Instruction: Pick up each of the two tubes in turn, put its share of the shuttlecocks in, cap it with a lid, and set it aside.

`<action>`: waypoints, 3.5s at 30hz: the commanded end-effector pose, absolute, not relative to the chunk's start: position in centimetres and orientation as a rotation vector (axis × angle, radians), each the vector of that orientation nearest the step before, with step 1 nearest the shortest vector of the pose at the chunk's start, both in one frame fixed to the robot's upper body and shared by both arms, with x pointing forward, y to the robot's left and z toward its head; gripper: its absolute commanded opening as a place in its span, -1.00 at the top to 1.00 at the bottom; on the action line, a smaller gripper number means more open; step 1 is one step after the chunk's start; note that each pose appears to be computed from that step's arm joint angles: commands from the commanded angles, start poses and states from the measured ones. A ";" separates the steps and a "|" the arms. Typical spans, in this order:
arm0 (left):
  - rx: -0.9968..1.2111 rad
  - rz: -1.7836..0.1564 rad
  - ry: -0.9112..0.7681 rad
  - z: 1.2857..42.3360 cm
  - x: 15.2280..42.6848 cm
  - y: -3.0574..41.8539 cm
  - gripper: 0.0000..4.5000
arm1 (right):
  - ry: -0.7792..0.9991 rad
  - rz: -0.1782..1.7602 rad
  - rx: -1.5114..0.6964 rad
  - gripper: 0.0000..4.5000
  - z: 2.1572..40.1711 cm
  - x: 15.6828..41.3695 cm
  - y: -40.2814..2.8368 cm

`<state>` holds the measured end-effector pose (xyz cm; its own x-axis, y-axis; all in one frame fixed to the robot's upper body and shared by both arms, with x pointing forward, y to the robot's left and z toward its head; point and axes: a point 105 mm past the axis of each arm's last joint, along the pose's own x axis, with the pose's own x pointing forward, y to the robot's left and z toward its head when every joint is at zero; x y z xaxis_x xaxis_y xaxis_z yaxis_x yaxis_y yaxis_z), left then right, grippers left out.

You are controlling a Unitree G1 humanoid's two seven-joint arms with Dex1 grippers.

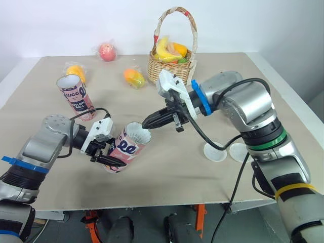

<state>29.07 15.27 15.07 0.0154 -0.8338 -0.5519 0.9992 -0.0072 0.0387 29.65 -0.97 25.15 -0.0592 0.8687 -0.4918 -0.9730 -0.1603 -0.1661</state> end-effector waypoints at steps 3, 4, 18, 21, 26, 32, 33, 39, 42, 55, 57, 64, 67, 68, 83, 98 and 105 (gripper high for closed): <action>0.528 -1.525 0.402 15.8 29.1 15.1 -0.31 | 0.253 1.712 -0.674 0.95 24.7 28.9 1.1; 0.528 -1.525 0.403 15.8 29.0 15.1 -0.31 | 0.270 1.716 -0.677 0.95 24.4 29.0 1.5; 0.516 -1.512 0.394 15.7 29.0 15.0 -0.31 | 0.495 1.867 -0.741 0.95 21.1 27.7 6.3; 0.514 -1.509 0.390 15.8 29.1 15.0 -0.31 | 0.513 1.878 -0.735 0.95 20.4 27.5 6.9; 0.509 -1.509 0.386 15.8 29.0 14.9 -0.31 | 0.460 1.838 -0.685 0.95 22.2 29.0 6.5; 0.501 -1.508 0.349 16.0 29.2 14.5 -0.31 | 0.264 1.894 -0.648 0.95 27.3 29.6 1.5; 0.499 -1.507 0.337 16.1 29.2 14.5 -0.31 | 0.245 1.892 -0.649 0.95 27.8 29.6 0.4; 0.489 -1.501 0.260 16.6 29.4 13.9 -0.31 | 0.185 1.720 -0.655 0.95 29.7 31.2 -5.2; 0.487 -1.490 0.193 17.1 29.6 13.5 -0.31 | 0.187 1.496 -0.665 0.95 29.7 33.7 -8.3; 0.154 -1.503 -0.072 16.8 29.3 9.1 -0.31 | 0.649 1.261 -0.810 -0.98 20.1 33.4 -19.2; 0.150 -1.486 -0.069 15.4 29.4 8.8 -0.31 | 0.695 1.224 -0.832 -0.98 19.1 33.9 -19.9; 0.222 -1.391 -0.123 11.5 30.3 7.9 -0.31 | 0.757 1.109 -0.859 -0.98 16.9 36.0 -20.7; 0.252 -1.360 -0.167 11.0 30.7 7.7 -0.31 | 0.771 1.105 -0.867 -0.98 16.4 36.3 -20.7; 0.243 -1.353 -0.178 11.0 30.8 7.7 -0.31 | 0.776 1.107 -0.869 -0.98 16.2 36.4 -20.6; 0.098 -1.355 -0.157 12.0 31.0 7.2 -0.31 | 0.786 1.247 -0.921 0.99 15.6 35.0 -19.3; 0.213 -1.344 -0.166 10.1 31.5 7.8 -0.31 | 0.316 1.491 -0.843 0.99 29.1 31.3 -11.2; 0.199 -1.358 -0.174 9.5 31.8 7.6 -0.31 | 0.216 1.592 -0.960 0.99 30.8 30.8 -5.1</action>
